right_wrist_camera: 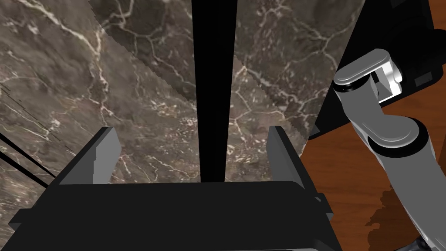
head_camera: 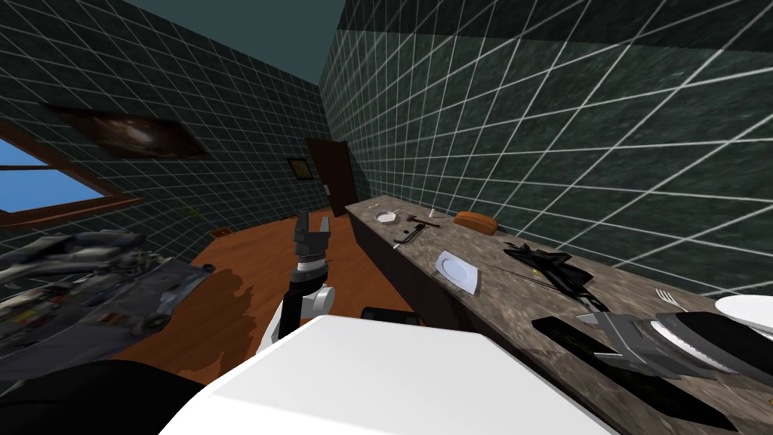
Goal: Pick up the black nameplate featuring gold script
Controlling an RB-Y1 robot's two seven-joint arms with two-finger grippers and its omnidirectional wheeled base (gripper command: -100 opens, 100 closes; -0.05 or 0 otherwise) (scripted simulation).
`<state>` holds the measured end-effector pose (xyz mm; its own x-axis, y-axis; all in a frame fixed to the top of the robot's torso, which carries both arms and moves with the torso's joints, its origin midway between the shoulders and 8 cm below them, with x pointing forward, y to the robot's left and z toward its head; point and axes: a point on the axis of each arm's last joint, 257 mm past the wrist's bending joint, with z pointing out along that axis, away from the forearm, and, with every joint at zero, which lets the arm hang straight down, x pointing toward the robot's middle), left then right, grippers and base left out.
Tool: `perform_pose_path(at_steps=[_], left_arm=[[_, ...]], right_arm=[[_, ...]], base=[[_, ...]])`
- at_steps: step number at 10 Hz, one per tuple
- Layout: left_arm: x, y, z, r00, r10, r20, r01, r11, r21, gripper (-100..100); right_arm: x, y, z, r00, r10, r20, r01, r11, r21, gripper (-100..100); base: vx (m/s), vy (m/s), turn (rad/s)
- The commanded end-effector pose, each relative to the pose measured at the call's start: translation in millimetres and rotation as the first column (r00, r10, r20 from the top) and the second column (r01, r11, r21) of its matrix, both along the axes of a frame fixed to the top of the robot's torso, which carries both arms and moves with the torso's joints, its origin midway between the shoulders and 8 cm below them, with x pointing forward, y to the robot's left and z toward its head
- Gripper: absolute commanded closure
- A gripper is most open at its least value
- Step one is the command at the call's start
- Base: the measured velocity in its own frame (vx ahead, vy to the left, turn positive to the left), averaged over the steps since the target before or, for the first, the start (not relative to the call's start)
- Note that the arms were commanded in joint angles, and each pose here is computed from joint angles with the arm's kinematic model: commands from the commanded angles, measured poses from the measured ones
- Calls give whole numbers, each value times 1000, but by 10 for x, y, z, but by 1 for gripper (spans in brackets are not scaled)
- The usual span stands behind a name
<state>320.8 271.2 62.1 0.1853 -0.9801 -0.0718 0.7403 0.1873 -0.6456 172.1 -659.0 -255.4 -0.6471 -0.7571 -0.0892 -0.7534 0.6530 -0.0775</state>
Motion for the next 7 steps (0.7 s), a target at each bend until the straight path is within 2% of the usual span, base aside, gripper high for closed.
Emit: perform_pose_path(at_steps=[1, 2, 5, 6, 7], left_arm=[[0, 0, 0, 1000, 0, 0, 0, 1000, 0, 0], [0, 0, 0, 1000, 0, 0, 0, 1000, 0, 0], [0, 0, 0, 1000, 0, 0, 0, 1000, 0, 0], [0, 0, 0, 1000, 0, 0, 0, 1000, 0, 0], [0, 0, 0, 1000, 0, 0, 0, 1000, 0, 0]], right_arm=[[-107, -63, -45, 1000, -14, -3, 14, 1000, 3, -100], [-107, -63, -45, 1000, -14, -3, 14, 1000, 3, -100], [-386, -204, -153, 999, -49, -11, 49, 999, 9, -100], [-325, -200, -120, 999, -43, -6, 43, 999, 6, -100], [-343, -201, -125, 999, -42, -9, 42, 999, 8, 100]], base=[[8, 26, 73], [5, 19, 32], [13, 32, 92], [7, 19, 9], [0, 0, 0]])
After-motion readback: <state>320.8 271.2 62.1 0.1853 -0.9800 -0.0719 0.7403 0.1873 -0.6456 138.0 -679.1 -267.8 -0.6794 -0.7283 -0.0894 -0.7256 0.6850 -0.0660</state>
